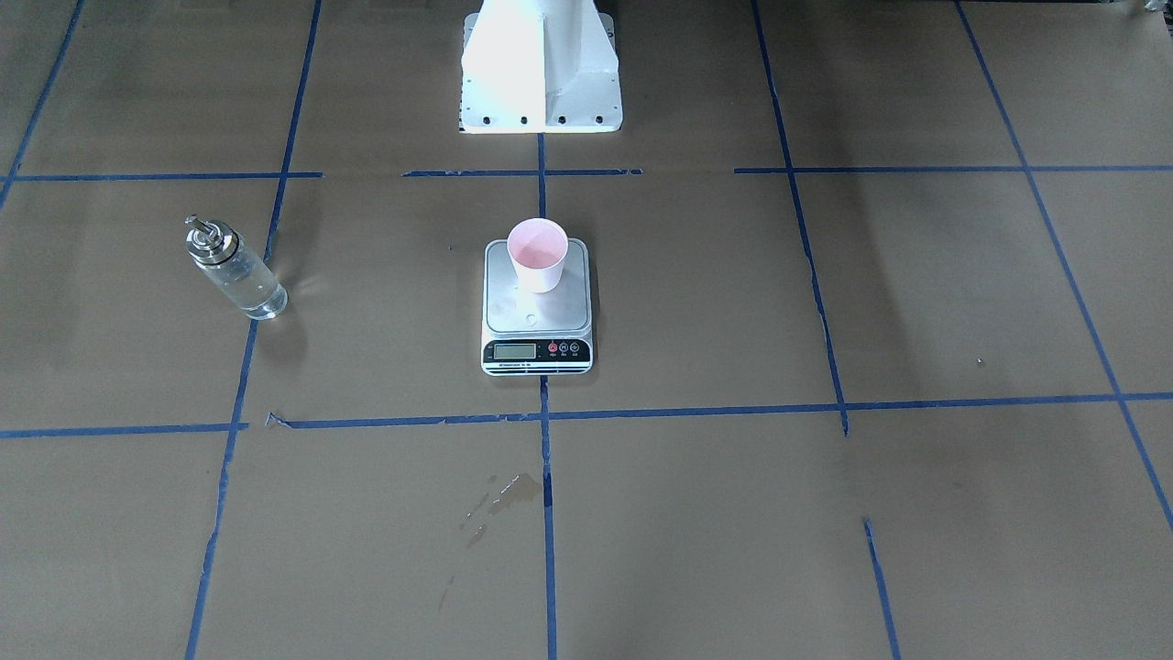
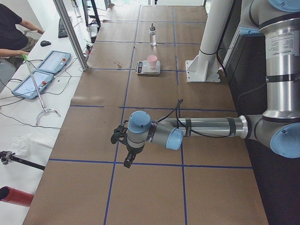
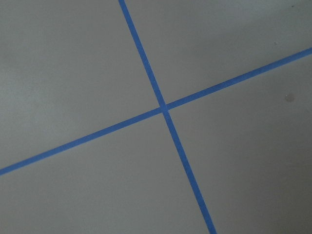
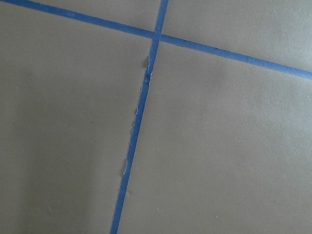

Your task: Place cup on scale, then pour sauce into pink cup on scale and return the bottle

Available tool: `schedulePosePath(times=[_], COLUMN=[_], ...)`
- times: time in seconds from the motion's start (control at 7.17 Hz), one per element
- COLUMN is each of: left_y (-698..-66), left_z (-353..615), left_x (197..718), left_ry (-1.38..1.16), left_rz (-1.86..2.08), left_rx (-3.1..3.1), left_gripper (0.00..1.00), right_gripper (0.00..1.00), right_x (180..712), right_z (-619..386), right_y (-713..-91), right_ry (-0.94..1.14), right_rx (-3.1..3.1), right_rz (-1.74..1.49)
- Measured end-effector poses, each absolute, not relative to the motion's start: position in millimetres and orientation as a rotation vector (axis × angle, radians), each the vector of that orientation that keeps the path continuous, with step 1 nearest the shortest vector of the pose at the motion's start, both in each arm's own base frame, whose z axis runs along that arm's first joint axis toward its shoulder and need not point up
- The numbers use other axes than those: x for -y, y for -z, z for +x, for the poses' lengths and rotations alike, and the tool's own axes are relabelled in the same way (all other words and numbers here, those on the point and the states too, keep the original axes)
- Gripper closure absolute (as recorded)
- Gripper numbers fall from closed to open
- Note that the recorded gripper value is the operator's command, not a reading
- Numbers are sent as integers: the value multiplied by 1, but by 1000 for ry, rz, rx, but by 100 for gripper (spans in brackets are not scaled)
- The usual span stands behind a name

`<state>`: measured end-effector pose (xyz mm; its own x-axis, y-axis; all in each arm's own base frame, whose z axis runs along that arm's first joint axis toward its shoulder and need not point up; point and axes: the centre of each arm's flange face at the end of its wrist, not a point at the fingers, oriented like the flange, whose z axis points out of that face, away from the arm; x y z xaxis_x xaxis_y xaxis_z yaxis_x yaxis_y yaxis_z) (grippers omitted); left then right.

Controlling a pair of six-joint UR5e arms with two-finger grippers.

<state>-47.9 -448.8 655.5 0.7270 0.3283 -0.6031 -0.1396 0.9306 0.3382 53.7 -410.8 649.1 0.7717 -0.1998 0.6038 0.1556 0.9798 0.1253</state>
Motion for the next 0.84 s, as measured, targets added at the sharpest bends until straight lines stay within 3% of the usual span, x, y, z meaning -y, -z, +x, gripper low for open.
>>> schedulePosePath(times=[0.84], left_y=[-655], left_z=[-49], left_x=[451], left_ry=[-220], left_rz=[173], left_rx=[-718], left_gripper=[0], right_gripper=[0], right_x=[399], right_z=[64], right_y=[-654], right_ry=[130], right_rx=[784], right_rz=[59])
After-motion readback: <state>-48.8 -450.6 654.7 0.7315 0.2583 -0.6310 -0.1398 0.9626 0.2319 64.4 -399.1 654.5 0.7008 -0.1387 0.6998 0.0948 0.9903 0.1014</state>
